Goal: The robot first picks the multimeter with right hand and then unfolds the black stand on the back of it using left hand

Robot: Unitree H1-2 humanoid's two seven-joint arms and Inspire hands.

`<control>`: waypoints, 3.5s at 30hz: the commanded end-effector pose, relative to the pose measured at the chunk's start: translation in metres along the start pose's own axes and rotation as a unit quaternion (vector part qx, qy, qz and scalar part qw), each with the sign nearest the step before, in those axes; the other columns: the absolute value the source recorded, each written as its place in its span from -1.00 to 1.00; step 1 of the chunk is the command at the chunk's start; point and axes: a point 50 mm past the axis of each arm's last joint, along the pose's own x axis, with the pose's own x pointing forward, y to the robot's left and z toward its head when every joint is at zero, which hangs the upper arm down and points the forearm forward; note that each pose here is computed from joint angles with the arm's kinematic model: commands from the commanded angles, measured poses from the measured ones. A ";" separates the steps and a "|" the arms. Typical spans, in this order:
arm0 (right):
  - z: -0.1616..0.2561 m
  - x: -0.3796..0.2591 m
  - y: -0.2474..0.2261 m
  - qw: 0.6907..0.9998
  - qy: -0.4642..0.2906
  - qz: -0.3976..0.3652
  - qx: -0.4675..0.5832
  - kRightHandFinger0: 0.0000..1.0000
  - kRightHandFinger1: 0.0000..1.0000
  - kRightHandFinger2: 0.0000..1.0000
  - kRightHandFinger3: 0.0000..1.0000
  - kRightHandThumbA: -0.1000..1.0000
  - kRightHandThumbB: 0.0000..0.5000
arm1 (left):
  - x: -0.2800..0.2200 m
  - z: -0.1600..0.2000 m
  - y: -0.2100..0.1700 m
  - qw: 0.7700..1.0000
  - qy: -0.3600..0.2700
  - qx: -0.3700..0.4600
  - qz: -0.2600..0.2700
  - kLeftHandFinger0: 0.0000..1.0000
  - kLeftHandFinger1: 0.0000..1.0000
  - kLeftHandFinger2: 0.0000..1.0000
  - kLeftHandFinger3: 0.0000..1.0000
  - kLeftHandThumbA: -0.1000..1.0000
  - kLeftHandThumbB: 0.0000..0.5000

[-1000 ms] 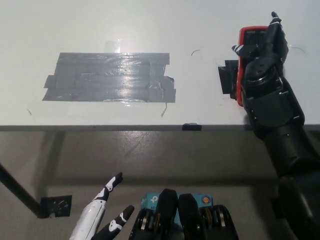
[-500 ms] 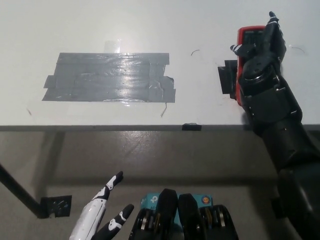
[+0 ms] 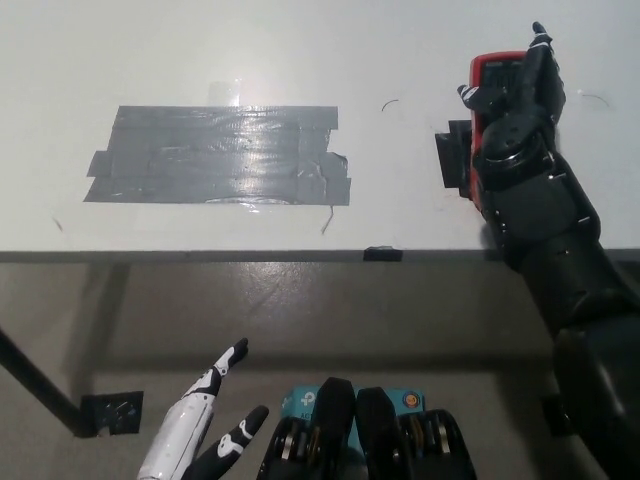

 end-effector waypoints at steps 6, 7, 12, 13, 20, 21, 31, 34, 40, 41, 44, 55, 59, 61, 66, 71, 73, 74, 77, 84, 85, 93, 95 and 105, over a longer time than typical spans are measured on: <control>-0.005 -0.002 0.011 0.999 0.027 0.014 0.015 1.00 1.00 1.00 1.00 0.23 0.72 | 0.003 0.002 0.010 0.999 -0.031 0.017 0.020 1.00 1.00 1.00 1.00 0.96 -0.58; -0.011 -0.002 0.013 0.999 0.029 0.017 -0.014 0.69 0.91 1.00 1.00 0.03 0.48 | 0.002 0.002 0.012 0.999 -0.031 0.018 0.021 1.00 1.00 1.00 1.00 0.96 -0.58; -0.036 -0.010 0.022 0.999 -0.004 -0.017 -0.041 -1.00 -1.00 -0.76 -0.40 -0.94 0.18 | 0.006 0.003 0.012 0.999 -0.035 0.012 0.023 1.00 1.00 1.00 1.00 0.94 -0.59; -0.037 -0.012 0.024 0.999 -0.007 -0.017 -0.036 -1.00 -1.00 -0.76 -0.49 -0.96 0.15 | 0.005 0.002 0.013 0.999 -0.035 0.014 0.024 1.00 1.00 1.00 1.00 0.94 -0.59; -0.038 -0.015 0.029 1.000 -0.019 -0.020 -0.011 -0.98 -0.76 -0.20 -0.17 -1.00 0.07 | 0.004 0.001 0.016 0.999 -0.029 0.010 0.025 1.00 1.00 1.00 1.00 0.91 -0.64; -0.039 -0.015 0.028 1.000 -0.020 -0.020 -0.005 -0.97 -0.73 -0.15 -0.12 -1.00 0.07 | 0.004 0.000 0.016 0.999 -0.029 0.010 0.025 1.00 1.00 1.00 1.00 0.91 -0.64; -0.047 -0.021 0.031 0.997 -0.055 -0.037 0.044 -0.99 -0.49 0.22 0.39 -1.00 0.04 | -0.001 -0.002 0.014 0.999 -0.024 0.007 0.024 1.00 1.00 1.00 1.00 0.90 -0.61; -0.034 -0.022 0.030 0.991 -0.061 -0.034 0.115 -1.00 -0.44 0.35 0.46 -1.00 -0.06 | -0.004 -0.002 0.015 0.999 -0.022 0.010 0.025 1.00 1.00 1.00 1.00 0.89 -0.64; -0.012 -0.025 0.023 0.972 -0.086 -0.017 0.219 -1.00 -0.46 0.41 0.42 -1.00 -0.19 | -0.011 -0.005 0.012 1.000 -0.016 0.009 0.025 1.00 1.00 1.00 1.00 0.85 -0.68; -0.003 -0.025 0.019 0.964 -0.089 -0.014 0.251 -1.00 -0.47 0.41 0.37 -1.00 -0.20 | -0.011 -0.006 0.013 1.000 -0.017 0.005 0.024 1.00 1.00 1.00 1.00 0.84 -0.71; 0.015 -0.026 0.009 0.947 -0.107 -0.004 0.304 -1.00 -0.46 0.43 0.42 -1.00 -0.25 | -0.007 -0.005 0.014 0.999 -0.021 0.001 0.029 1.00 1.00 1.00 1.00 0.84 -0.76; 0.043 -0.053 -0.024 0.847 -0.112 0.072 0.515 -1.00 -0.19 0.56 0.46 -1.00 -0.51 | -0.017 0.011 0.012 0.996 -0.049 -0.049 0.048 1.00 1.00 1.00 1.00 0.71 -0.75; 0.045 -0.060 -0.031 0.807 -0.095 0.110 0.572 -1.00 -0.16 0.59 0.59 -1.00 -0.50 | -0.015 0.022 0.014 0.994 -0.076 -0.057 0.059 1.00 1.00 1.00 1.00 0.80 -0.59; 0.034 -0.073 -0.034 0.783 -0.076 0.131 0.603 -1.00 -0.28 0.54 0.69 -1.00 -0.54 | -0.021 0.040 0.015 0.991 -0.095 -0.070 0.063 1.00 1.00 1.00 1.00 0.74 -0.63; 0.023 -0.095 -0.033 0.698 -0.034 0.200 0.687 -1.00 -0.48 0.49 1.00 -1.00 -0.73 | -0.017 0.074 0.030 0.979 -0.153 -0.084 0.102 1.00 1.00 1.00 1.00 0.76 -0.61; 0.009 -0.116 -0.017 0.618 0.032 0.257 0.743 -1.00 -0.56 0.39 1.00 -1.00 -0.51 | -0.004 0.119 0.049 0.963 -0.214 -0.098 0.129 1.00 1.00 1.00 1.00 0.89 -0.33; 0.009 -0.121 -0.013 0.591 0.037 0.276 0.757 -1.00 -0.54 0.43 1.00 -1.00 -0.49 | 0.008 0.137 0.056 0.952 -0.250 -0.109 0.137 1.00 1.00 1.00 1.00 0.93 -0.25; 0.008 -0.125 -0.011 0.583 0.038 0.283 0.760 -1.00 -0.51 0.46 1.00 -1.00 -0.47 | 0.013 0.146 0.058 0.949 -0.260 -0.108 0.140 1.00 1.00 1.00 1.00 0.97 -0.10; 0.002 -0.140 -0.006 0.570 0.048 0.295 0.766 -1.00 -0.43 0.47 1.00 -1.00 -0.41 | 0.023 0.156 0.060 0.944 -0.278 -0.094 0.148 1.00 1.00 1.00 1.00 1.00 0.14; -0.003 -0.168 -0.005 0.551 0.046 0.318 0.770 -1.00 -0.43 0.46 1.00 -1.00 -0.39 | 0.043 0.168 0.063 0.939 -0.300 -0.088 0.142 1.00 1.00 1.00 1.00 0.95 0.10; -0.004 -0.172 -0.008 0.549 0.045 0.320 0.771 -1.00 -0.41 0.47 1.00 -1.00 -0.37 | 0.046 0.169 0.062 0.942 -0.296 -0.083 0.137 1.00 1.00 1.00 1.00 0.92 0.07; 0.001 -0.186 -0.023 0.530 0.026 0.342 0.775 -1.00 -0.26 0.54 1.00 -1.00 -0.42 | 0.060 0.174 0.058 0.943 -0.297 -0.091 0.122 1.00 1.00 1.00 1.00 0.81 0.01; 0.003 -0.193 -0.027 0.530 0.007 0.360 0.768 -1.00 -0.18 0.55 1.00 -1.00 -0.46 | 0.062 0.173 0.059 0.943 -0.297 -0.090 0.122 1.00 1.00 1.00 1.00 0.87 0.04; 0.009 -0.222 -0.051 0.512 -0.041 0.413 0.752 -1.00 -0.23 0.74 0.79 -1.00 -0.35 | 0.064 0.180 0.066 0.937 -0.313 -0.084 0.130 1.00 1.00 1.00 1.00 1.00 0.18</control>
